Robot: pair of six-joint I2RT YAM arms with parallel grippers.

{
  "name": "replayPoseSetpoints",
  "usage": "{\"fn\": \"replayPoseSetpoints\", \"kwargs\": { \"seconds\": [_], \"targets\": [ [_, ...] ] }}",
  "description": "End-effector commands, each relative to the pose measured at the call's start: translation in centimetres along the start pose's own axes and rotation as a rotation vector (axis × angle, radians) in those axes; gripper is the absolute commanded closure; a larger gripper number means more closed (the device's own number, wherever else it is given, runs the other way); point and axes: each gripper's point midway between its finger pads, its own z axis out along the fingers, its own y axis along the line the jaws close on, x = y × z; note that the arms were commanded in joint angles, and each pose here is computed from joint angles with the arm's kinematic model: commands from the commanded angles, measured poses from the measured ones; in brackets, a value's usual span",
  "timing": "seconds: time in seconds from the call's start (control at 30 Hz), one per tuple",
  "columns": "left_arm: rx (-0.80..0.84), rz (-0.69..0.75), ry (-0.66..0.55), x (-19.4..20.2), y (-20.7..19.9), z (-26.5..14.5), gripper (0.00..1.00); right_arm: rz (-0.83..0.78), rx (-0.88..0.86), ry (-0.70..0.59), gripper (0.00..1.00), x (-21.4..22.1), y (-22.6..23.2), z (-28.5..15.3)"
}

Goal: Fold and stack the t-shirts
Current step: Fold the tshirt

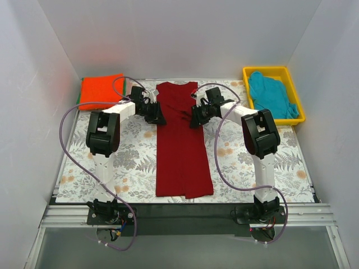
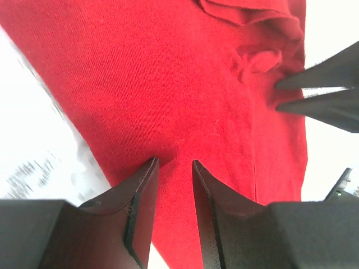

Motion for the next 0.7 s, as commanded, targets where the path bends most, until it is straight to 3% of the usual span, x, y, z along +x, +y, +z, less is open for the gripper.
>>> {"fn": "replayPoseSetpoints", "kwargs": {
  "seconds": [0.0,0.27,0.4,0.53,0.6,0.67],
  "targets": [
    [0.007,0.025,-0.031,-2.2,1.6,0.6,0.69,-0.007,0.064,-0.102,0.65,-3.2,-3.2,0.6],
    [0.009,0.004,-0.053,-5.4,4.2,2.2,0.68,0.021,0.072,-0.176,0.63,-6.1,-6.3,1.6],
    [0.056,0.045,-0.088,-7.2,2.6,0.6,0.64,-0.014,0.015,-0.222,0.54,-8.5,-4.5,0.0],
    [0.138,0.168,-0.161,-9.1,-2.5,-4.3,0.60,-0.121,-0.074,-0.291,0.41,-11.8,0.4,-5.0],
    [0.164,0.282,-0.224,-9.6,-6.1,-8.6,0.55,-0.247,-0.076,-0.316,0.33,-12.9,3.2,-9.0],
    [0.172,0.343,-0.228,-7.6,-7.2,-10.3,0.47,-0.344,-0.068,-0.323,0.29,-13.0,6.1,-13.0]
  ]
}}
